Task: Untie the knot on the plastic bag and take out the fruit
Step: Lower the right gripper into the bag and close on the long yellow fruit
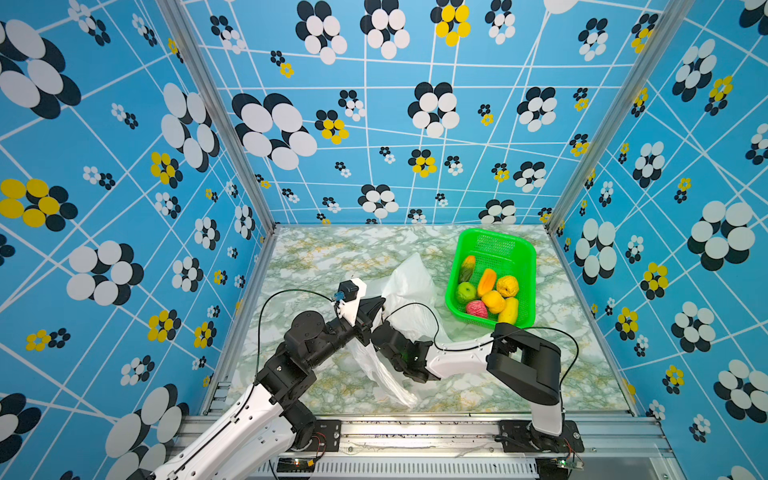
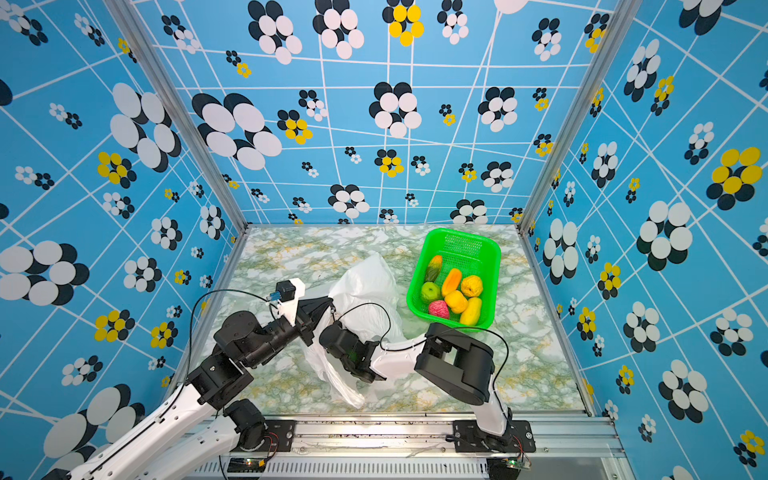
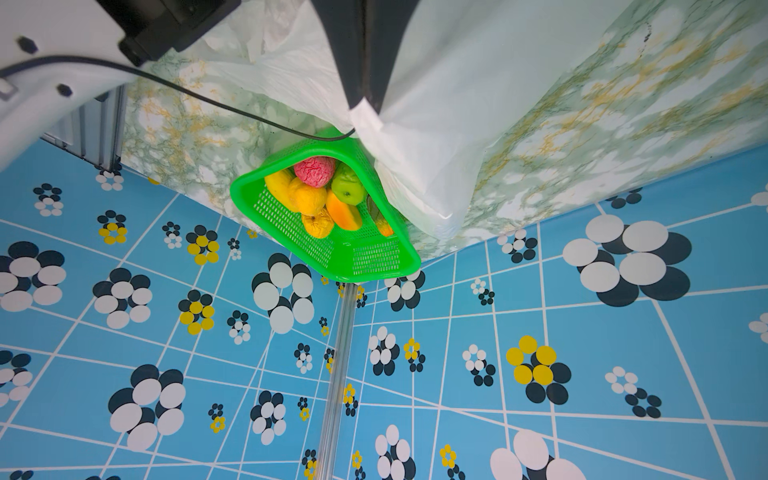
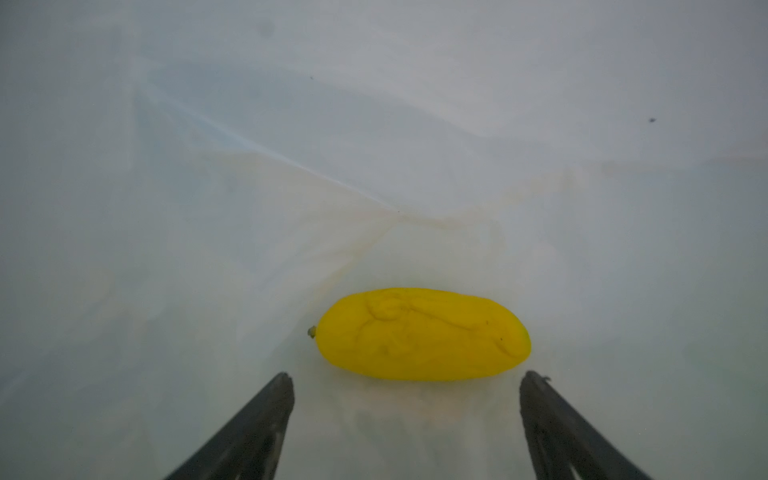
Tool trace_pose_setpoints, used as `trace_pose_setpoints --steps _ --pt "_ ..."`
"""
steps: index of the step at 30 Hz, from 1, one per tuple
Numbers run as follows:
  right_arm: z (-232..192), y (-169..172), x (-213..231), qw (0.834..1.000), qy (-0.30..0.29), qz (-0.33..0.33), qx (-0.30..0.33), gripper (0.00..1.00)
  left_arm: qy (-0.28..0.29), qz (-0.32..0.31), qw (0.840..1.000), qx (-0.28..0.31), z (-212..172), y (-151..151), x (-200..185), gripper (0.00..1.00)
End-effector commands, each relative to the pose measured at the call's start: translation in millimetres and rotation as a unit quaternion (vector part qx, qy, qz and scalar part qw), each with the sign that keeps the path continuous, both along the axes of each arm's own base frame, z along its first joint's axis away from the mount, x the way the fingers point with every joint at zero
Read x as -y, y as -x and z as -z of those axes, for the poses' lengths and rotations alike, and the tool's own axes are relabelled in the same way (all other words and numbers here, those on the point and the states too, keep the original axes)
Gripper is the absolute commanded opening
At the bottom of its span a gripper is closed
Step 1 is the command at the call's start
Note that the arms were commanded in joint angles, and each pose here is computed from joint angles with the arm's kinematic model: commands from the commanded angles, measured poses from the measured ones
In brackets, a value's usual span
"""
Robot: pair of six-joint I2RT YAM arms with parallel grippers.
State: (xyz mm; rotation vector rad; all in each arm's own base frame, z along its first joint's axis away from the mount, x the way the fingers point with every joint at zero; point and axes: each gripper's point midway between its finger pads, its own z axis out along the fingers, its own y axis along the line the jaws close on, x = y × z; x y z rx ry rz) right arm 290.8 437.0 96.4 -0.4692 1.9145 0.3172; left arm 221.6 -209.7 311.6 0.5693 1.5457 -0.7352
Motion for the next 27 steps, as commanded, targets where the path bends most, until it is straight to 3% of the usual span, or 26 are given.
trace_pose_setpoints --steps 1,6,10,16,23,27 --pt "7 -11 0 1.000 0.005 0.029 -0.005 0.91 0.018 0.012 1.000 0.014 -9 6 0 0.00" --pt "5 -25 -15 0.999 -0.012 0.039 -0.010 0.99 0.021 0.022 0.999 0.019 -10 11 0 0.00" --pt "9 -50 -13 0.995 -0.025 0.090 -0.020 0.99 0.025 0.034 0.999 0.016 -12 16 3 0.00" --pt "38 -74 -6 0.989 0.030 0.147 -0.017 0.99 0.029 0.044 0.998 0.016 -11 21 3 0.00" --pt "45 -62 9 0.990 0.022 0.140 -0.027 0.95 0.030 0.004 0.999 0.024 -10 15 -10 0.00" --pt "32 -37 8 0.997 -0.055 0.053 -0.030 0.98 0.032 -0.030 0.999 0.022 -9 10 -20 0.00"
